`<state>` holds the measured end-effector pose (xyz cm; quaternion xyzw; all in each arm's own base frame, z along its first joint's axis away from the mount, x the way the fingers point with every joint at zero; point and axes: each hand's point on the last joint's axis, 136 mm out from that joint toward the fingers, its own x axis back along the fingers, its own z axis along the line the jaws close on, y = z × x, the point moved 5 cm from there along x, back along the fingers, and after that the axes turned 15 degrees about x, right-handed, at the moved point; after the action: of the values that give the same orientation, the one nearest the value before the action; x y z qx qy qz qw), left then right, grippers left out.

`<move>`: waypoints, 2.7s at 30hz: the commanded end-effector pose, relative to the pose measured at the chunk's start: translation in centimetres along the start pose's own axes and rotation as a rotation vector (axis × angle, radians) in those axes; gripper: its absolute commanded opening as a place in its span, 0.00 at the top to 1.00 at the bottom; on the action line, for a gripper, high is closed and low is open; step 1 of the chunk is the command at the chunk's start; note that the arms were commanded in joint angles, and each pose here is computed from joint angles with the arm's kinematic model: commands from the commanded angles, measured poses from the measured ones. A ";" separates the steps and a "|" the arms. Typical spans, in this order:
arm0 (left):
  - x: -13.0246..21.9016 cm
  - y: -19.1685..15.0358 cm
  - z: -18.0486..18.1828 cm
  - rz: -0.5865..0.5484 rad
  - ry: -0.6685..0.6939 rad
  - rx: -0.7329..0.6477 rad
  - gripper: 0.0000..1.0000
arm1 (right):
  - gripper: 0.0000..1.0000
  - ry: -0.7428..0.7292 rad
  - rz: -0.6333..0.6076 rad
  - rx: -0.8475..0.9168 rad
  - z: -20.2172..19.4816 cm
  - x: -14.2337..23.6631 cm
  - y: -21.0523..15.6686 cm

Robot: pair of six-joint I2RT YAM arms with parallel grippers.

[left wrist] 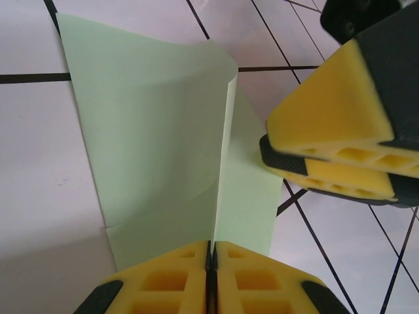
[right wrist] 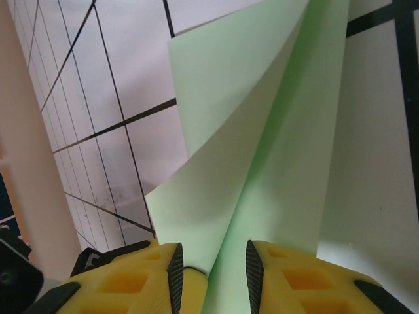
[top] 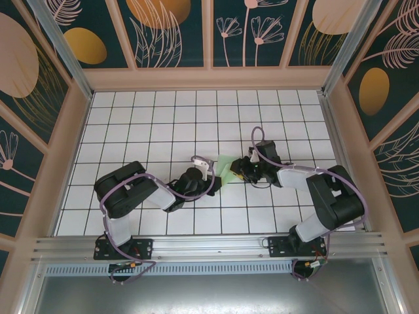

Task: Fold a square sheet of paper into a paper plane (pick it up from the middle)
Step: Fourth fold the wing at the center of the table.

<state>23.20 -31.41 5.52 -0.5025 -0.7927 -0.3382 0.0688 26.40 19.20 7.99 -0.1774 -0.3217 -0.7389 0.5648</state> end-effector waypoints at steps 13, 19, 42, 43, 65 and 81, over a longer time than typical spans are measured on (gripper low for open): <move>0.2 0.4 -1.0 -0.022 -0.054 0.038 0.83 | 0.59 0.025 0.030 -0.006 -0.2 -1.6 -0.1; -0.1 0.4 -0.8 -0.017 -0.045 0.021 0.79 | 0.54 0.013 0.032 -0.002 -0.4 -1.9 -0.3; -0.2 1.2 -1.7 -0.020 -0.028 -0.005 0.70 | 0.47 -0.085 0.070 -0.012 -1.6 -2.7 -0.9; 0.2 1.3 -1.9 -0.022 -0.029 -0.005 0.68 | 0.47 -0.095 0.072 -0.013 -1.7 -2.7 -0.9; -0.6 1.1 -1.1 0.071 0.167 0.113 0.50 | 0.42 -0.208 0.109 -0.017 -2.7 -3.4 -1.4; -1.1 1.7 -0.6 0.037 0.211 0.086 0.82 | 0.46 -0.154 0.076 0.069 -0.6 -2.3 -0.1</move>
<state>24.68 -32.11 6.00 -0.4819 -0.7840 -0.3452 0.1842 27.22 21.08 6.60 -0.2166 -0.3471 -0.7044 0.5800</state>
